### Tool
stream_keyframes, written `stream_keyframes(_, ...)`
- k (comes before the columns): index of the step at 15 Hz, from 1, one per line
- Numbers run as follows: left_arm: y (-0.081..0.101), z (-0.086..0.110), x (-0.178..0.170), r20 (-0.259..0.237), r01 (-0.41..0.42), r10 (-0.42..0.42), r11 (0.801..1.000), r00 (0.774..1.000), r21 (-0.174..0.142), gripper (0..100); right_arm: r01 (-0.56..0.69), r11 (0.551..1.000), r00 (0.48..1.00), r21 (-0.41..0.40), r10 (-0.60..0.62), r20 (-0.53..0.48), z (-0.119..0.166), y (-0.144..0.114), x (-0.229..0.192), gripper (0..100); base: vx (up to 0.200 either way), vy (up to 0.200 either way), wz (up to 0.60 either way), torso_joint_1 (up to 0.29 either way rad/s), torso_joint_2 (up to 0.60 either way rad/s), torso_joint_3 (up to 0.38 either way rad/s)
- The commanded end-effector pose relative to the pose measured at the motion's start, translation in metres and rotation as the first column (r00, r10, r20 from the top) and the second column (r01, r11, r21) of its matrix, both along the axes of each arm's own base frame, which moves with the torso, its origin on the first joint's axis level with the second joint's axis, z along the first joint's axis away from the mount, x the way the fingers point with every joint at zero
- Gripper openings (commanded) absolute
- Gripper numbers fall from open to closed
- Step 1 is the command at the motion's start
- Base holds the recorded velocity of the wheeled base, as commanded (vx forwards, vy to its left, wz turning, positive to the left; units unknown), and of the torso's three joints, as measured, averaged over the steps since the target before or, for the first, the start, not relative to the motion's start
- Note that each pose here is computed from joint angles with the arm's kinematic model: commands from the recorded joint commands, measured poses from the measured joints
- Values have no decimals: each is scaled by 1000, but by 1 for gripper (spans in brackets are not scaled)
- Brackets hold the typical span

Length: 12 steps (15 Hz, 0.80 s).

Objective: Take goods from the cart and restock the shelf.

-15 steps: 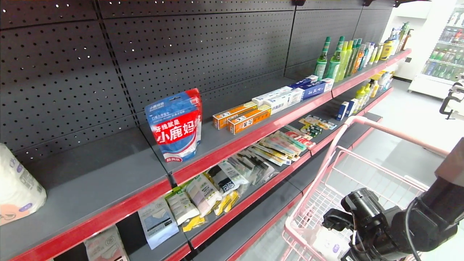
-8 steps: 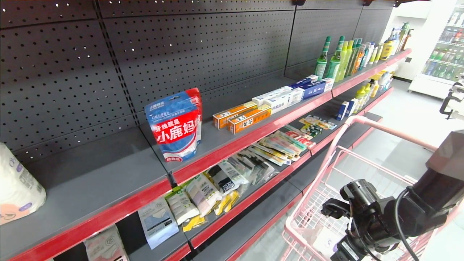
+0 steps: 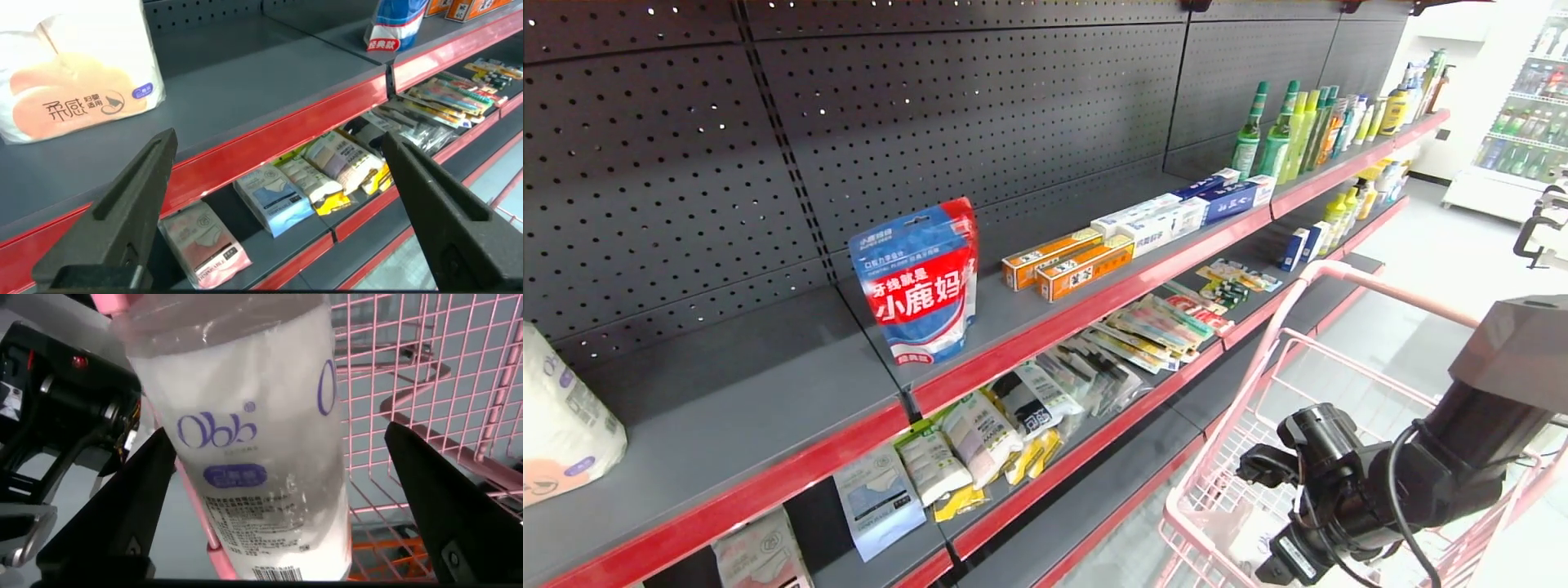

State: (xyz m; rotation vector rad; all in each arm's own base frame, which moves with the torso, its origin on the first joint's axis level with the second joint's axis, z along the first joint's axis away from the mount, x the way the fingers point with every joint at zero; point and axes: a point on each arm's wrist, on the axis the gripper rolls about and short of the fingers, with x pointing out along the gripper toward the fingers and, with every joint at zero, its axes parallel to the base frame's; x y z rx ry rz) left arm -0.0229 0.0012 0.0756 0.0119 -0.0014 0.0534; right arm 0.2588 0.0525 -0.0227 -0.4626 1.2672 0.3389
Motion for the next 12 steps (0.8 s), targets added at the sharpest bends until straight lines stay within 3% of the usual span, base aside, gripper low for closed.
stream_keyframes(1,0,0,0,0,0,0,1000,1000,-1,100,1,1000,1000,-6,-1,-20,-9,-1,1,100,0,0,0,0,0,0)
stream_keyframes(9,0,0,0,0,0,0,1000,1000,-1,100,-10,1000,1000,5,10,-18,-11,0,7,100,0,0,0,0,0,0)
stream_keyframes(12,0,0,0,0,0,0,1000,1000,-1,100,-20,1000,1000,4,20,-4,-10,1,11,100,0,0,0,-126,290,172)
